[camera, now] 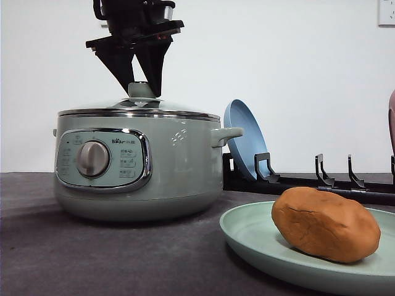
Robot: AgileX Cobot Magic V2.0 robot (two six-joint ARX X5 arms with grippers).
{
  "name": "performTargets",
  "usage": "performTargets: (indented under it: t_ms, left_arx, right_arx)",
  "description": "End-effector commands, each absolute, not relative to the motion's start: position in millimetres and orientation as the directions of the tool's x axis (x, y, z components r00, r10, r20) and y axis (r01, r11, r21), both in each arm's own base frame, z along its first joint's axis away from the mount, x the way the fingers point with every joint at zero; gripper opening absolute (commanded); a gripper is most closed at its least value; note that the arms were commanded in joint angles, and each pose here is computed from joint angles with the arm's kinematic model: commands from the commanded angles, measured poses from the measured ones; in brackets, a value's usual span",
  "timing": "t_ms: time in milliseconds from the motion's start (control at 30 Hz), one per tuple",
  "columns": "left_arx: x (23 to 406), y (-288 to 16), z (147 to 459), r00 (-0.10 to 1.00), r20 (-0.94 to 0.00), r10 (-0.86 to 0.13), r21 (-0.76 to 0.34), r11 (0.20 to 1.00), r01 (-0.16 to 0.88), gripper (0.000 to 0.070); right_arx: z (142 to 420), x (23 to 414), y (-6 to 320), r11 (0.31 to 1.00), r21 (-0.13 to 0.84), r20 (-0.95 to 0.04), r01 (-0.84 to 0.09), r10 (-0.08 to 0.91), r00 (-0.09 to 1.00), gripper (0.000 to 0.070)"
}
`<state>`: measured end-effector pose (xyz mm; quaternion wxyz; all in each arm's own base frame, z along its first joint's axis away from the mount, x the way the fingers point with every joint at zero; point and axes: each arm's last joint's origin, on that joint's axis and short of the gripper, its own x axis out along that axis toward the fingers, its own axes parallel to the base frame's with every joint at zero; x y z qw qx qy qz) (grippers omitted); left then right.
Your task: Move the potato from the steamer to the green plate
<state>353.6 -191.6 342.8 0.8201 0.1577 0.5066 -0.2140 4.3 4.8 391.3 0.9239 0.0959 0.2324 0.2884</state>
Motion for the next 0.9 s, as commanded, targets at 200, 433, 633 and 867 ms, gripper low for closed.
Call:
performTargets:
  t_ms: [200, 433, 633, 867]
  left_arx:
    - [355.7, -195.3, 350.0, 0.415, -0.885, -0.209, 0.039, 0.857, 0.514, 0.0477]
    - [341.2, -187.3, 369.3, 0.434, -0.874, -0.22, 0.04, 0.857, 0.514, 0.048]
    - [316.5, -173.7, 399.3, 0.474, -0.846, -0.242, 0.036, 0.863, 0.504, 0.048]
    - [268.1, -147.4, 446.6, 0.552, -0.782, -0.289, 0.03, 0.867, 0.497, 0.0478]
  right_arx:
    - [395.0, 4.1, 4.5, 0.812, 0.319, -0.361, -0.488, 0.581, 0.73, 0.0579]
    - [395.0, 4.1, 4.5, 0.812, 0.319, -0.361, -0.488, 0.581, 0.729, 0.0579]
    - [395.0, 4.1, 4.5, 0.812, 0.32, -0.361, -0.489, 0.581, 0.729, 0.0579]
    - [395.0, 4.1, 4.5, 0.812, 0.319, -0.361, -0.489, 0.581, 0.729, 0.0579]
